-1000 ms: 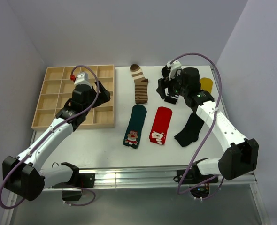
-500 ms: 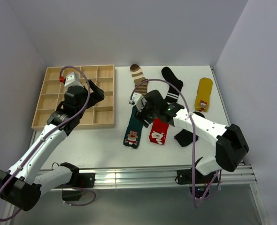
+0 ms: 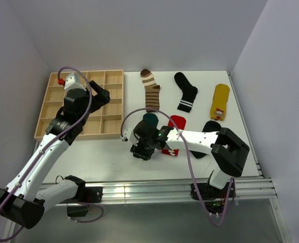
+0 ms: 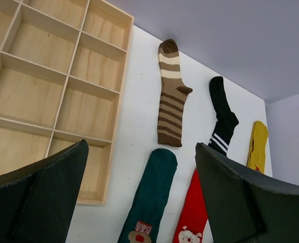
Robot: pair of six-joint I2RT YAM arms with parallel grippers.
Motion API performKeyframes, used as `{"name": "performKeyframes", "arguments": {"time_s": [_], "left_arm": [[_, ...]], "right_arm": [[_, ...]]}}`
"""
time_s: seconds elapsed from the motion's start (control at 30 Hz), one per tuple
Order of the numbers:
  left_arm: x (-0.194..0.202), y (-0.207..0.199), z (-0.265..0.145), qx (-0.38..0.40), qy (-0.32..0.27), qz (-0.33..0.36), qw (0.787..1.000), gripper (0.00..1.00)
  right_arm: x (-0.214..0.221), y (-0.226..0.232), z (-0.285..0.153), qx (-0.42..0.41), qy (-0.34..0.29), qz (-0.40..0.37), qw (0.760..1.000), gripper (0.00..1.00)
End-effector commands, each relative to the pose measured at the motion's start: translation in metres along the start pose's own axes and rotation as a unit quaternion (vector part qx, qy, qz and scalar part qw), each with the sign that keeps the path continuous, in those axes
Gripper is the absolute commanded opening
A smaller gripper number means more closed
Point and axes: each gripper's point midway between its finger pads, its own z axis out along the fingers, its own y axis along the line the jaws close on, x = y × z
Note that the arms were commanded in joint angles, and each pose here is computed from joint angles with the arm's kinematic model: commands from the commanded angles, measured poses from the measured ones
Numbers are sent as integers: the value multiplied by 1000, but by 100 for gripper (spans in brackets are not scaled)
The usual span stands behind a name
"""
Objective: Roll the socks
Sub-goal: Roll the sock at the center of the board.
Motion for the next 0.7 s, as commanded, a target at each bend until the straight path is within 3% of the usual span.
{"name": "performKeyframes", "arguments": {"time_s": [0.0,0.67], "left_arm": [[-20,-16,-5,25,-16,-4,1000,93],[-3,-5,12,37,11,5,999,93]], "right_arm": [[-1,5,2,1,11,8,1000,59],[7,32,15,-32,44,22,998,59]]}}
